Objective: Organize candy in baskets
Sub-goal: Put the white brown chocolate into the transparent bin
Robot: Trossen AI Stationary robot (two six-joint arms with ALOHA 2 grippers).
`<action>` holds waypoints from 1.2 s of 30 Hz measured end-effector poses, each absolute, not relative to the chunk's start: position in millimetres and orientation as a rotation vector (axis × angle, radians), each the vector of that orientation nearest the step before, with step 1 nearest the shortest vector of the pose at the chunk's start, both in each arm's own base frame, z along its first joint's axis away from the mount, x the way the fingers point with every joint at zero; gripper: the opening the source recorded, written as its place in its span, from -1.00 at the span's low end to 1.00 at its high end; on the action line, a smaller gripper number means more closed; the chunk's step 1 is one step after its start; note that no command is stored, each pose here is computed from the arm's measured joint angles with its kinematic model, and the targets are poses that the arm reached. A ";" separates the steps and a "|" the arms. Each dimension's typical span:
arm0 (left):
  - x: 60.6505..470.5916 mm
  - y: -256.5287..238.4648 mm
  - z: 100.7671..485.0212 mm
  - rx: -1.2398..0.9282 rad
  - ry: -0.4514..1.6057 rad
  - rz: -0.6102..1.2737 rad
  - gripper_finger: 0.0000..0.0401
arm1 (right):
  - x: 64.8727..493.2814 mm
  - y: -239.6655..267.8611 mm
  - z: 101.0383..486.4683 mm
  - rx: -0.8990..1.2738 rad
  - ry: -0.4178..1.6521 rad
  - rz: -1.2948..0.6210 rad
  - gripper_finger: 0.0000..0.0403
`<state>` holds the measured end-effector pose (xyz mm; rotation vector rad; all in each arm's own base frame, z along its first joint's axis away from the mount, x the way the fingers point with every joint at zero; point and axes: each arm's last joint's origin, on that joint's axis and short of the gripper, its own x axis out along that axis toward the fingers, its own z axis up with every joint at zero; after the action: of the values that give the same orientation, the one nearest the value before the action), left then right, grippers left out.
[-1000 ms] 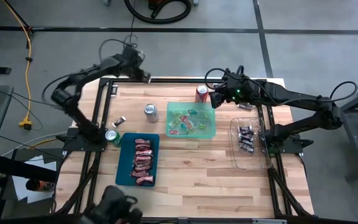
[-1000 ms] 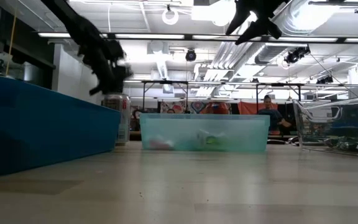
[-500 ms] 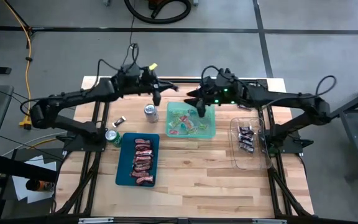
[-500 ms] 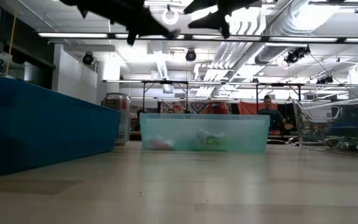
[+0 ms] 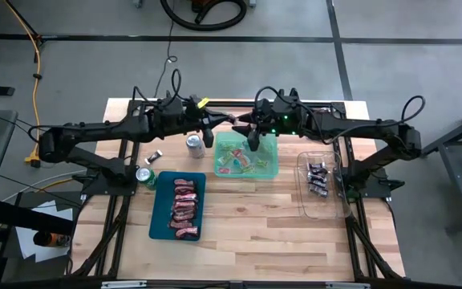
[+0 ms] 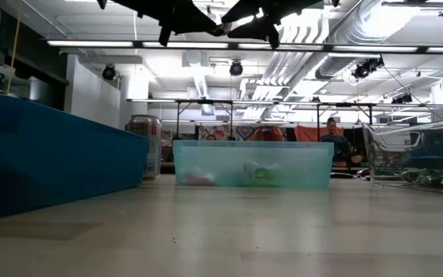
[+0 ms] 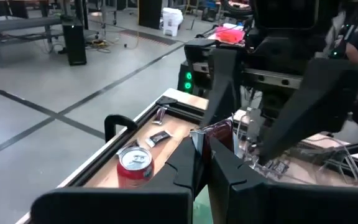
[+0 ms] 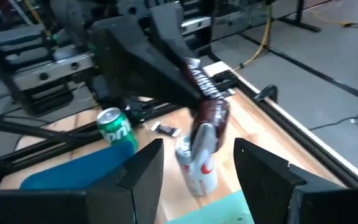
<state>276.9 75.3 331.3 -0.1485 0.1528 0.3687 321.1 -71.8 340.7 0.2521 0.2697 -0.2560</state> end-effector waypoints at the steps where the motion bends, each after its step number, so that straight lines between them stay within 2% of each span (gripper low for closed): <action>1: 277.4 73.9 331.6 -0.148 0.151 0.364 -1.00 | 321.0 -72.3 340.9 0.250 0.267 -0.271 -0.07; 5: 278.9 68.7 332.9 -0.130 0.141 0.342 -1.00 | 322.0 -72.6 344.6 0.248 0.227 -0.266 -0.08; 8: 279.4 67.3 333.5 -0.127 0.135 0.336 -1.00 | 322.5 -70.4 344.5 0.250 0.229 -0.258 -0.18; 10: 279.4 67.4 333.5 -0.126 0.135 0.336 -0.99 | 322.8 -68.7 344.4 0.252 0.230 -0.256 -0.36; 13: 279.3 67.4 333.3 -0.101 0.141 0.332 -0.94 | 323.2 -66.8 344.4 0.261 0.227 -0.281 -0.81; 14: 279.3 67.3 333.4 -0.094 0.143 0.331 -0.92 | 323.1 -66.8 344.3 0.262 0.227 -0.281 -0.89; 21: 279.4 68.0 335.0 -0.071 0.128 0.335 -0.68 | 322.4 -65.5 343.8 0.280 0.239 -0.280 -0.96; 27: 255.8 77.1 347.5 -0.051 0.139 0.406 -0.27 | 293.5 -72.5 353.0 0.244 0.325 -0.383 -0.98; 32: 213.0 89.0 356.7 -0.040 0.230 0.620 0.08 | 250.9 -68.9 357.5 0.261 0.507 -0.430 -0.99; 36: 192.2 96.5 342.4 -0.165 0.271 0.667 0.22 | 215.1 -50.6 349.9 0.334 0.745 -0.442 -0.99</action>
<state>192.2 96.5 342.4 -0.1650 0.2712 0.6671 215.1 -50.6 349.9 0.3340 0.7455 -0.4418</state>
